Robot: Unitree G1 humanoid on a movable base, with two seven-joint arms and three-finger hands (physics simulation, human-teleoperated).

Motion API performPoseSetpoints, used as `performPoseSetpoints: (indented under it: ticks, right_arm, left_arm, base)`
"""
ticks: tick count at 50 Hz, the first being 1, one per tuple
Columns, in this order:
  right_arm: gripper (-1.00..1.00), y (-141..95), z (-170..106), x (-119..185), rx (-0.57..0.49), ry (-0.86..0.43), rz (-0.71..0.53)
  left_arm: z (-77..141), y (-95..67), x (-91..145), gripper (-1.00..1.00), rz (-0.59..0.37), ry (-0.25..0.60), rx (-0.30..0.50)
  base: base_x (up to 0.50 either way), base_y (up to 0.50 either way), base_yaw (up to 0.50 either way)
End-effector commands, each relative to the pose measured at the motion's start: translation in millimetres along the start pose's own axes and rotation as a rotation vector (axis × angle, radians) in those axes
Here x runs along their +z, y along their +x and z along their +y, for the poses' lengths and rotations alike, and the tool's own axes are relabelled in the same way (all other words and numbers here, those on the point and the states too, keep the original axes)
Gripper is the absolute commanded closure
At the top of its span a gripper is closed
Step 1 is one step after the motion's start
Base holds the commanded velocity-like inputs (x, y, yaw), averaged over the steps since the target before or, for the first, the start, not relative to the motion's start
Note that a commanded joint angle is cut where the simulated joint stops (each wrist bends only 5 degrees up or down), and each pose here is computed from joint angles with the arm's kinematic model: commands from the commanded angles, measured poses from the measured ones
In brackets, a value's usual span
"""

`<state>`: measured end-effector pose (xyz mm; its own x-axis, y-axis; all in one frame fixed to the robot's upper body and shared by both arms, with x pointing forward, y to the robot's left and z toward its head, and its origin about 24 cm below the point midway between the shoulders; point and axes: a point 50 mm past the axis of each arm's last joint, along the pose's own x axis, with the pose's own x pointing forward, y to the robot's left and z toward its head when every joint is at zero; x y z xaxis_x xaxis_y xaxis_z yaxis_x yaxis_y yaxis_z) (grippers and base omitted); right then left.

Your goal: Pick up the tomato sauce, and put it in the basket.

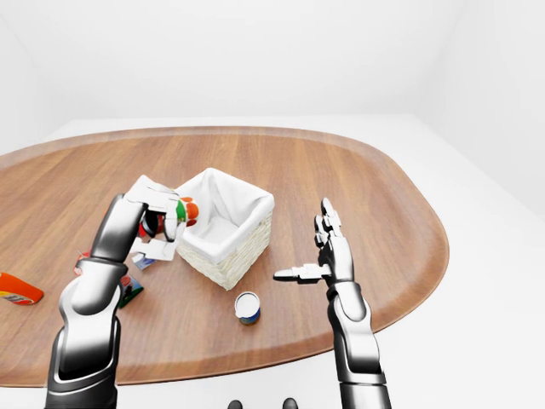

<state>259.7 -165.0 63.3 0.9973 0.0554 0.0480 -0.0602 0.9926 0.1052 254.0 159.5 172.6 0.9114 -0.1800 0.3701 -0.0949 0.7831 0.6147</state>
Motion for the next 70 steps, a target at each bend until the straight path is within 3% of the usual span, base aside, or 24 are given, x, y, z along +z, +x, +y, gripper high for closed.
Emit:
performPoseSetpoints:
  ticks: [1, 15, 18, 28, 38, 57, 70]
  right_arm:
    - [-1.0, -0.1, 0.0, -0.2, 0.0, 0.0, 0.001]
    - [-1.0, 0.8, -0.5, 1.4, -0.002, 0.002, -0.006]
    - [-1.0, 1.4, -0.8, 1.4, -0.004, 0.002, -0.005]
    - [-1.0, 2.7, -1.7, 4.5, -0.007, 0.004, -0.018]
    - [-1.0, 4.3, -2.3, 5.2, -0.011, 0.006, -0.02]
    - [-1.0, 3.2, -1.9, 4.2, -0.008, 0.004, -0.016]
    - [-1.0, 2.0, -1.3, 3.1, -0.005, 0.004, -0.012]
  left_arm:
    - [0.8, 17.9, -1.2, 1.0, -0.016, -0.015, 0.001]
    - [-6.6, 40.5, -28.6, 1.0, 0.077, -0.064, -0.029]
    - [-9.1, 46.7, -29.2, 1.0, 0.077, -0.055, -0.071]
    - [-9.4, 66.2, -37.9, 1.0, 0.114, -0.054, -0.099]
    - [-13.0, 82.9, -60.8, 1.0, 0.218, -0.071, -0.13]
    - [-16.3, 103.4, -71.4, 1.0, 0.293, -0.054, -0.179]
    - [-21.3, 107.1, -82.3, 1.0, 0.355, -0.079, -0.203]
  base:
    - [0.0, 0.0, 0.0]
    - [0.0, 0.0, 0.0]
    - [0.0, 0.0, 0.0]
    - [0.0, 0.0, 0.0]
    - [0.0, 0.0, 0.0]
    - [0.0, 0.0, 0.0]
    - [0.0, 0.0, 0.0]
